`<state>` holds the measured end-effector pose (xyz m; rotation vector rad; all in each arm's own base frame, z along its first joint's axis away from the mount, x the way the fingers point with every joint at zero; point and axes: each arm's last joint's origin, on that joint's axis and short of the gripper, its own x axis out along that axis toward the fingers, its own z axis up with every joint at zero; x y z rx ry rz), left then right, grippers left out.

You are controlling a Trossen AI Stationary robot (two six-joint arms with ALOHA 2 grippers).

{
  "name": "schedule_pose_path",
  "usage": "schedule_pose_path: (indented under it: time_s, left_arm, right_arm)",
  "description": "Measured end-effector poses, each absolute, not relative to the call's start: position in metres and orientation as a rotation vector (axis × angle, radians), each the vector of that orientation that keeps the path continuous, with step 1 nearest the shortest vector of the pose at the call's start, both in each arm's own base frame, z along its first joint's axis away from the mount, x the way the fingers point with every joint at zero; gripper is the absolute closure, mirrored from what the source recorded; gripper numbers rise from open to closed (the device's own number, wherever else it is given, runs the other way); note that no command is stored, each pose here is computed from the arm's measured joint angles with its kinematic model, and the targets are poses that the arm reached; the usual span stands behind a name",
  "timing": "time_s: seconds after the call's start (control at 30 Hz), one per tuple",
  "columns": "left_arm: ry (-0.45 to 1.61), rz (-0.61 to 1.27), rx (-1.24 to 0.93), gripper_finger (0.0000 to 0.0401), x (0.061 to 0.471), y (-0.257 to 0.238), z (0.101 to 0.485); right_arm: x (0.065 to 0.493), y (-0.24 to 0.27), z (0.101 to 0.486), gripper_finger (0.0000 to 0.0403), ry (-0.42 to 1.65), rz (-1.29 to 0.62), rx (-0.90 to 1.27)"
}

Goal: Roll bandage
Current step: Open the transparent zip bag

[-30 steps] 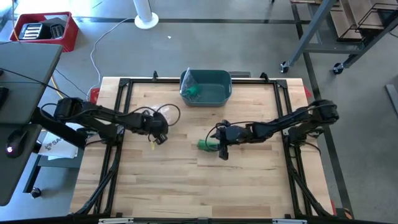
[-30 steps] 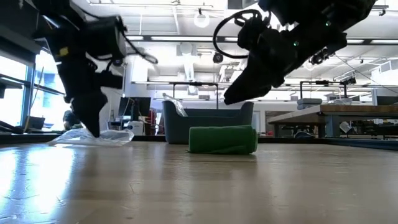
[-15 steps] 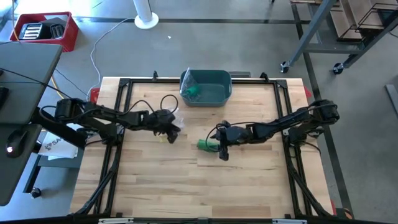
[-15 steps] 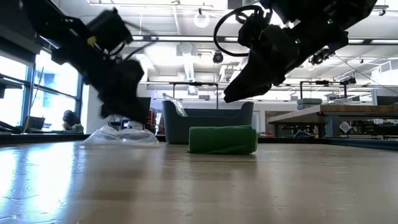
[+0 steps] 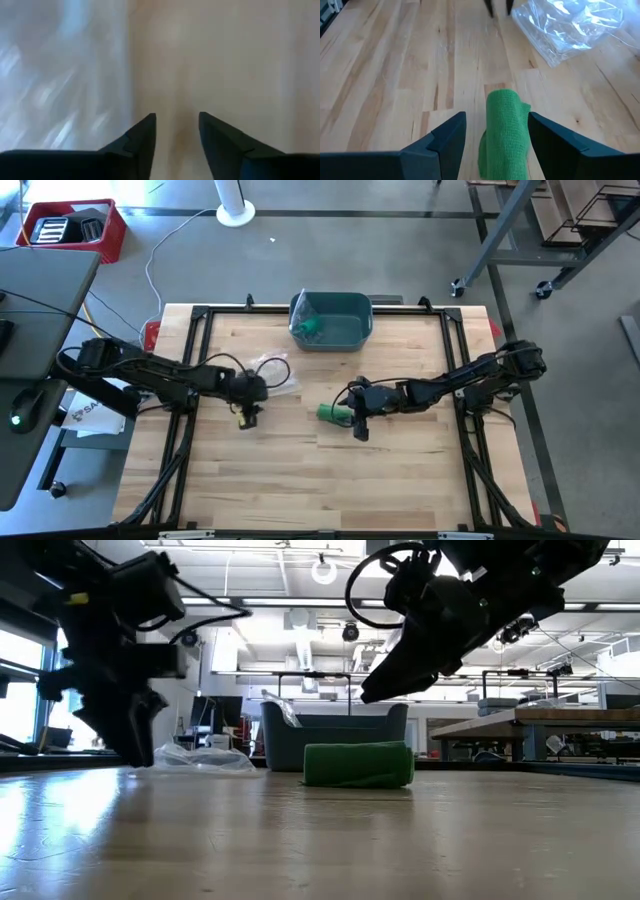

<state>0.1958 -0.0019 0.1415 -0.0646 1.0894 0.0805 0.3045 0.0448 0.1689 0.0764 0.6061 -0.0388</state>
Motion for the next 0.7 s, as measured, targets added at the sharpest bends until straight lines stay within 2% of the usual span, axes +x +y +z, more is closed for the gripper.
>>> schedule_pose_path:
  time_s: [0.1, 0.37, 0.53, 0.7]
  left_arm:
    - [1.144, 0.247, -0.063, 0.0245, 0.186, 0.001, 0.142]
    - [1.101, 0.308, -0.045, 0.0271, 0.178, 0.003, 0.125]
    - [1.08, 0.313, -0.104, 0.032, 0.176, 0.001, 0.118]
    - [0.98, 0.24, -0.18, 0.0388, 0.185, -0.005, 0.121]
  right_arm:
    - [0.305, 0.044, 0.17, 0.0197, 0.598, -0.04, 0.078]
    - [0.306, 0.044, 0.17, 0.0197, 0.588, -0.039, 0.08]
    - [0.307, 0.048, 0.173, 0.0197, 0.562, 0.002, 0.059]
    - [0.311, 0.065, 0.185, 0.0197, 0.418, 0.093, -0.064]
